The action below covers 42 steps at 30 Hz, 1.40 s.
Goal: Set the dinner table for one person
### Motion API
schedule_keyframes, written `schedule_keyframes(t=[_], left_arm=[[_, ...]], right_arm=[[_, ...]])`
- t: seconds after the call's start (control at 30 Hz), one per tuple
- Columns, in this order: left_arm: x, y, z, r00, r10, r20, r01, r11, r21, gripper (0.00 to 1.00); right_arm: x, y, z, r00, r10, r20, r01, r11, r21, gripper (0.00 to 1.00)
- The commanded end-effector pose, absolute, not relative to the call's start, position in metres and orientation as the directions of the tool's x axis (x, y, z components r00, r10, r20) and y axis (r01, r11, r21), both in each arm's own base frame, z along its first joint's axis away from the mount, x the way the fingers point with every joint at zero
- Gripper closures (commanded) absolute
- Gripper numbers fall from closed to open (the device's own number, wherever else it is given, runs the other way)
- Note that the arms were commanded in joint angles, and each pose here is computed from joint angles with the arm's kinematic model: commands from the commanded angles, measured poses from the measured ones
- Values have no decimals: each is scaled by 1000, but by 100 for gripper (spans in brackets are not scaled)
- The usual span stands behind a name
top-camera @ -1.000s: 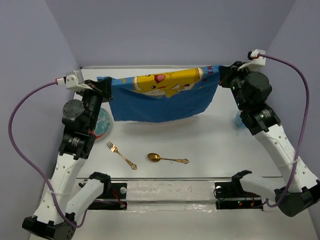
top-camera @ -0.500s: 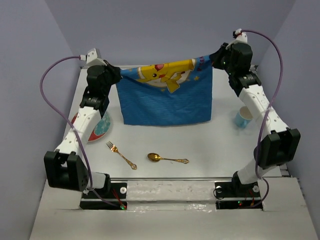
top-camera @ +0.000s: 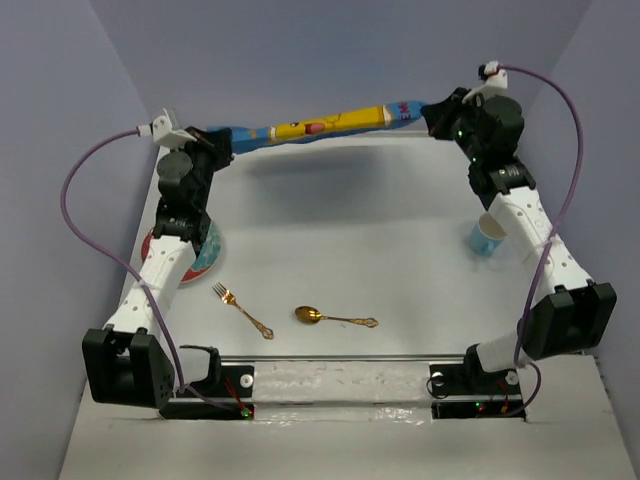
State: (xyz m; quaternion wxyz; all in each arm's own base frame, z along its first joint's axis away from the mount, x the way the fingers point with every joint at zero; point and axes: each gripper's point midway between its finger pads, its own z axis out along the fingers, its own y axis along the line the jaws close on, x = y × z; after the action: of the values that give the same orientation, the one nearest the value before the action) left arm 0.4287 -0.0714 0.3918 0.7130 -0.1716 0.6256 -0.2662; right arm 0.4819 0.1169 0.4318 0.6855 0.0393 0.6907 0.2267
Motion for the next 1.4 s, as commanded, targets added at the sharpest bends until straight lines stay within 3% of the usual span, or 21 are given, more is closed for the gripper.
schedule_keyframes(t=[0.0,0.13,0.37,0.63,0.97,1.07,1.1,1.17,1.2,1.23,1.27,1.3,1.37], left_arm=[[427,-48,306,62,-638,-768,43,770,-636,100],[410,-38,220,-32,-677,-735,-109,734,-671,100],[376,-51,132,-174,-715,-677,-158,699,-697,100],[344,-51,113,-197,-710,-676,-152,703,-695,100],[317,-59,102,-238,-712,-661,-122,697,-707,100],[311,-58,104,-227,-713,-664,-115,696,-709,87],[309,-58,107,-221,-715,-663,-105,693,-713,84],[304,-58,104,-225,-714,-663,-109,695,-711,59],[303,-56,111,-205,-715,-669,-100,695,-712,42],[301,-54,110,-206,-715,-668,-112,696,-709,18],[301,-54,116,-191,-716,-672,-102,695,-712,9],[300,-51,128,-164,-721,-673,-93,690,-717,1],[300,-52,144,-139,-732,-668,-70,680,-730,1]], right_arm=[[475,102,335,-143,379,-915,-200,894,401,100],[447,98,232,-287,402,-870,-111,888,447,100],[387,98,121,-487,459,-743,12,854,520,100],[330,97,73,-594,466,-655,77,844,530,100],[284,96,63,-643,491,-588,122,824,554,100],[278,93,62,-648,490,-583,140,829,541,85],[278,93,63,-646,490,-585,137,828,543,70],[272,92,62,-660,483,-576,144,833,534,58],[272,91,65,-657,472,-589,131,840,527,46],[273,89,68,-648,465,-603,128,847,515,43],[272,87,73,-646,456,-613,124,854,505,40],[277,87,84,-636,442,-633,104,861,497,36],[285,89,103,-609,436,-663,68,861,504,34]])
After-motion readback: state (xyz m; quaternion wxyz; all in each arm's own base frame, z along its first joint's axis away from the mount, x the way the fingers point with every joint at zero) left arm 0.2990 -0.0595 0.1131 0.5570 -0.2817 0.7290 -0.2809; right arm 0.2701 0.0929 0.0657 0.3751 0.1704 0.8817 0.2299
